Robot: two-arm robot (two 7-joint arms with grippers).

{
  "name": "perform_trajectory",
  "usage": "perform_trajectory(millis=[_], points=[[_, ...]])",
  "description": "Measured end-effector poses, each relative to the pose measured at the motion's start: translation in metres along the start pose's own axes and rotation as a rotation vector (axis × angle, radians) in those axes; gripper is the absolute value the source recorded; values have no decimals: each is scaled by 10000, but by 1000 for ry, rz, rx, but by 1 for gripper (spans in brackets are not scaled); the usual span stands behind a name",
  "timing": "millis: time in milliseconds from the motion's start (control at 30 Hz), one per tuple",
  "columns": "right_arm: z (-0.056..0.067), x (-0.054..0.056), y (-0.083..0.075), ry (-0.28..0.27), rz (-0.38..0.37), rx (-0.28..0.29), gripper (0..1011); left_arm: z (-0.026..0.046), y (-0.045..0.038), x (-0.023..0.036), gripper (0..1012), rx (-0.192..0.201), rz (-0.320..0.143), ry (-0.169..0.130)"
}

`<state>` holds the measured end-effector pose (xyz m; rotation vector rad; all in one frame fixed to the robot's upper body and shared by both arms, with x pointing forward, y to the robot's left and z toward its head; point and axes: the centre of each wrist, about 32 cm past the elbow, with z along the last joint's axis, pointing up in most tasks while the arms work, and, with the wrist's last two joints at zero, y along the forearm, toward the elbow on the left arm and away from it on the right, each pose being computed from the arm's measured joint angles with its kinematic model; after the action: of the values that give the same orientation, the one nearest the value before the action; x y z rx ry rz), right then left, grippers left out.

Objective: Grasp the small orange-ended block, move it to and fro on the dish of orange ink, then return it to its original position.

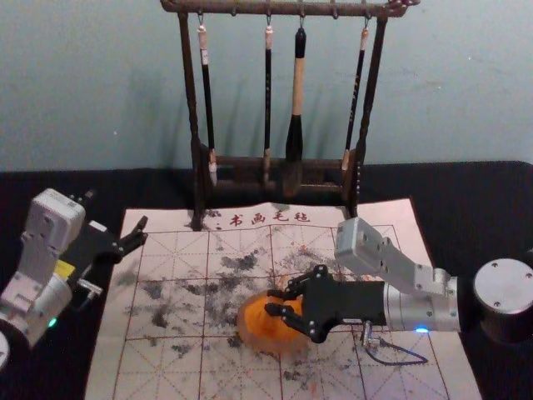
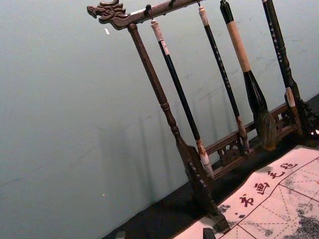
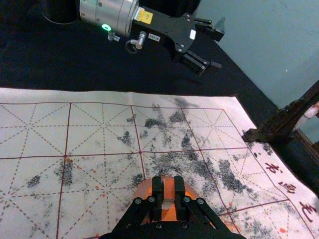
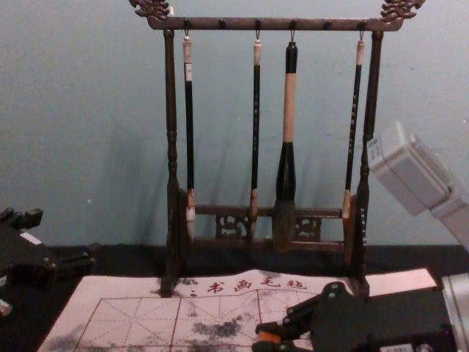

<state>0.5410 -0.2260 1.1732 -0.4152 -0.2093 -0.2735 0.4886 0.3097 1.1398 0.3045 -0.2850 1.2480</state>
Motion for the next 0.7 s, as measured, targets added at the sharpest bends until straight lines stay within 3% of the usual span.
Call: perform_trajectory(millis=[700], points=[[-38, 96, -48, 8, -43, -17, 119, 0, 0, 0, 1001, 0, 0, 0]])
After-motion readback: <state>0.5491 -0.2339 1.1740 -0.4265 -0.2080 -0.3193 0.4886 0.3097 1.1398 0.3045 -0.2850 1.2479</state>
